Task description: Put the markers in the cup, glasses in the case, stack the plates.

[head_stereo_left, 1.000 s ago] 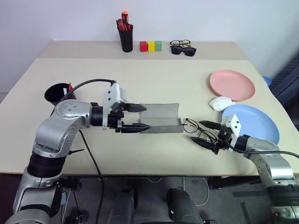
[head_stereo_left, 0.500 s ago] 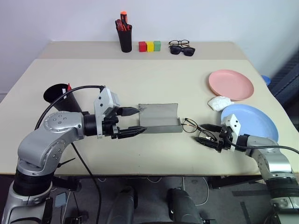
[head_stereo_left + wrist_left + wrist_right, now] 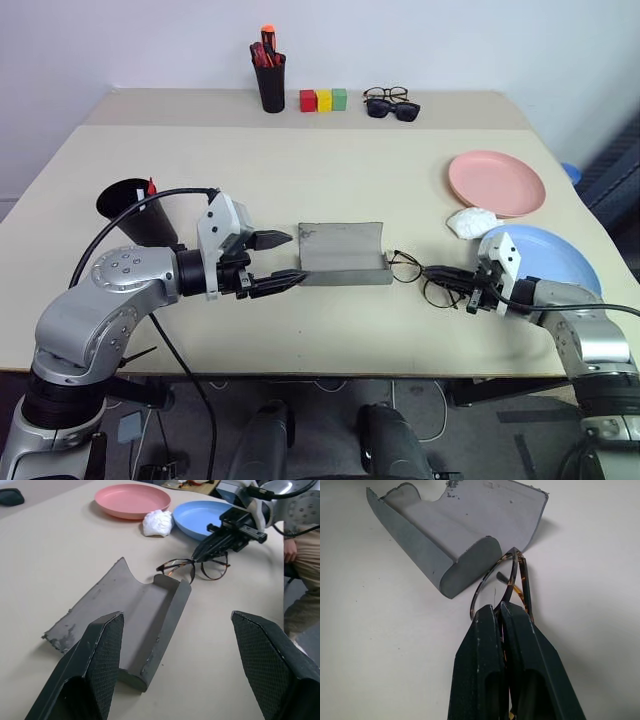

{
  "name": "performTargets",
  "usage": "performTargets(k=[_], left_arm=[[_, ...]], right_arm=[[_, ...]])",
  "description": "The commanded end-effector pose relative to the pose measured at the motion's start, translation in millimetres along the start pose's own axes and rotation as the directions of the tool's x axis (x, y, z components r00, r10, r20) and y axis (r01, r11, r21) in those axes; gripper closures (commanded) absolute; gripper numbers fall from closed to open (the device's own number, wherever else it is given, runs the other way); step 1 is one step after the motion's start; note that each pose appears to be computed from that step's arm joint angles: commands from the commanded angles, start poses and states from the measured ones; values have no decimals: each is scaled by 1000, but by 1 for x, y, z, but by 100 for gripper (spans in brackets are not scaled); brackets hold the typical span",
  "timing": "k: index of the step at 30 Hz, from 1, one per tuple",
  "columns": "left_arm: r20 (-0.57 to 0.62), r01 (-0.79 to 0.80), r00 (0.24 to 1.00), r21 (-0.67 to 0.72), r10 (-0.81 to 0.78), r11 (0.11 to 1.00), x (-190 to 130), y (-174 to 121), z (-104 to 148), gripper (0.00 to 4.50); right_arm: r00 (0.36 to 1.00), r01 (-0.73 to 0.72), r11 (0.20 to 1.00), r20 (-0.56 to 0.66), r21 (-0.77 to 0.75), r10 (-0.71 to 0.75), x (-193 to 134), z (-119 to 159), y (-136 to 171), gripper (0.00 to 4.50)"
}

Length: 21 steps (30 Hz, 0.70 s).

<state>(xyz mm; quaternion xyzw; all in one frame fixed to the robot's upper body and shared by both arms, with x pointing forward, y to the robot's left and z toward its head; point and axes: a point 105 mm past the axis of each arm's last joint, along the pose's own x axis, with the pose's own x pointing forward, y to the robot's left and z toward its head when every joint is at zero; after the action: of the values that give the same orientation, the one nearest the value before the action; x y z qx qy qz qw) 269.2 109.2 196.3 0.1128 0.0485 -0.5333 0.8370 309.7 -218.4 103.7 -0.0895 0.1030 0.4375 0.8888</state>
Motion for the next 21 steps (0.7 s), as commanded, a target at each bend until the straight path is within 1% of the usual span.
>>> performTargets(k=[1, 5, 8, 10, 14, 16, 18, 21], left_arm=[[40, 0, 999, 48, -2, 999, 0, 0, 12, 100], [42, 7, 999, 54, -9, 999, 3, 2, 12, 100], [47, 10, 999, 53, -12, 999, 6, 4, 12, 100], [53, 9, 999, 47, -11, 999, 7, 6, 13, 100], [82, -14, 997, 37, 11, 999, 6, 8, 14, 100], [116, -35, 993, 27, 32, 999, 4, 11, 16, 100], [145, -58, 988, -19, 60, 998, 1, 15, 15, 100], [223, -126, 966, -27, 129, 992, -6, 19, 18, 100]], right_arm=[[998, 64, 998, 2, -28, -64, -15, 9, -8, 447], [997, 76, 996, 6, -41, -76, -18, 12, -9, 447], [995, 96, 994, 26, -55, -95, -27, 19, -12, 447], [993, 110, 991, 57, -72, -106, -32, 28, -15, 447], [983, 140, 981, 139, -136, -121, -34, 57, -19, 447], [977, 133, 978, 185, -161, -102, -28, 74, -18, 447], [973, 102, 976, 222, -193, -58, -15, 89, -13, 447], [966, 20, 976, 256, -216, 36, 8, 103, 0, 447]])
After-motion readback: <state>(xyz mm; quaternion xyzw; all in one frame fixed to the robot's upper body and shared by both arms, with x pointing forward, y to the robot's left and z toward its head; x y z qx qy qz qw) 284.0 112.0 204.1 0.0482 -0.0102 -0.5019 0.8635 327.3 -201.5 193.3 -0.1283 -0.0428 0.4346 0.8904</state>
